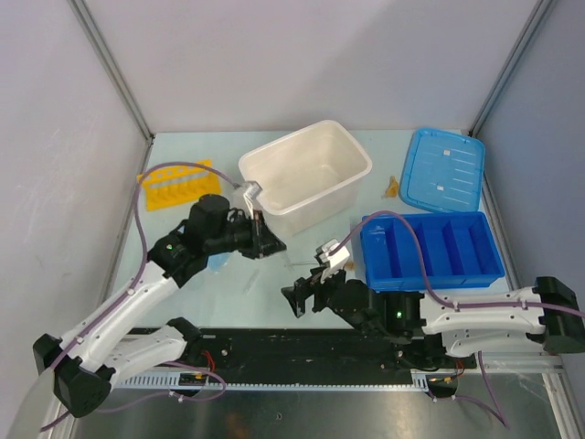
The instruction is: Organize the chemistry lab equipment
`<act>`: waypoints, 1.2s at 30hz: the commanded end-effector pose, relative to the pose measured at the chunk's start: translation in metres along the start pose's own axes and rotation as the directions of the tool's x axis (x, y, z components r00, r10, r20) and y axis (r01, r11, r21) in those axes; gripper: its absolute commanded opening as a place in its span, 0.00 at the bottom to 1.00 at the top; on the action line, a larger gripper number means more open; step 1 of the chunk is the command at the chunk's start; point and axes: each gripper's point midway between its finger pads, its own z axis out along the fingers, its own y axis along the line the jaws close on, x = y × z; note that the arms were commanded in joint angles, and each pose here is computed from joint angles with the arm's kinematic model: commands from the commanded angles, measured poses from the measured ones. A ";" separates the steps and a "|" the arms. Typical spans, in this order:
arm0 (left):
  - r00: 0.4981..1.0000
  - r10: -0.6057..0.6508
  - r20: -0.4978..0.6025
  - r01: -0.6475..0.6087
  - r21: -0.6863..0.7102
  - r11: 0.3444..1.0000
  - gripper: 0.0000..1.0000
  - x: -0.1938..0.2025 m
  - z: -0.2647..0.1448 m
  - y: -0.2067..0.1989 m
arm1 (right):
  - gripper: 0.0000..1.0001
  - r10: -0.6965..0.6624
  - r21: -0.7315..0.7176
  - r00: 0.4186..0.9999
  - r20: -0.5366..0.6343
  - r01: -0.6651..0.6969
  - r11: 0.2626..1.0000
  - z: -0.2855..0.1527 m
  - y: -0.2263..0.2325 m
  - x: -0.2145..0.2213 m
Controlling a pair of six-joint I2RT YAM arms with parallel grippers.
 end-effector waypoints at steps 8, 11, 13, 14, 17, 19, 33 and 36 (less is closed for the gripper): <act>0.762 0.426 0.488 0.084 -0.727 0.682 0.06 -0.199 -0.131 0.076 | 0.99 0.084 -0.061 0.992 0.091 -0.079 0.995 -0.042 -0.001 -0.044; 0.716 0.478 0.508 0.168 -0.791 0.589 0.06 -0.230 -0.151 0.104 | 0.99 0.075 -0.061 0.993 0.092 -0.069 0.996 -0.053 -0.009 -0.048; 0.699 0.484 0.526 0.221 -0.803 0.554 0.06 -0.248 -0.159 0.126 | 0.99 0.067 -0.064 0.993 0.098 -0.061 0.996 -0.060 -0.014 -0.051; 0.690 0.486 0.537 0.245 -0.804 0.541 0.05 -0.256 -0.161 0.136 | 0.99 0.060 -0.071 0.993 0.098 -0.053 0.996 -0.064 -0.016 -0.052; 0.665 0.495 0.560 0.299 -0.806 0.510 0.06 -0.277 -0.164 0.169 | 0.99 0.048 -0.087 0.994 0.093 -0.040 0.995 -0.074 -0.022 -0.053; 0.666 0.491 0.561 0.327 -0.812 0.484 0.06 -0.285 -0.160 0.195 | 0.99 0.051 -0.090 0.995 0.089 -0.043 0.995 -0.079 -0.026 -0.052; 0.803 0.384 0.456 0.290 -0.861 0.418 0.06 -0.291 -0.075 0.318 | 0.99 0.082 -0.084 0.991 0.108 -0.073 0.994 -0.083 -0.034 -0.050; 0.807 0.367 0.463 0.299 -0.855 0.423 0.06 -0.286 -0.072 0.327 | 0.99 0.075 -0.079 0.992 0.101 -0.067 0.995 -0.080 -0.033 -0.048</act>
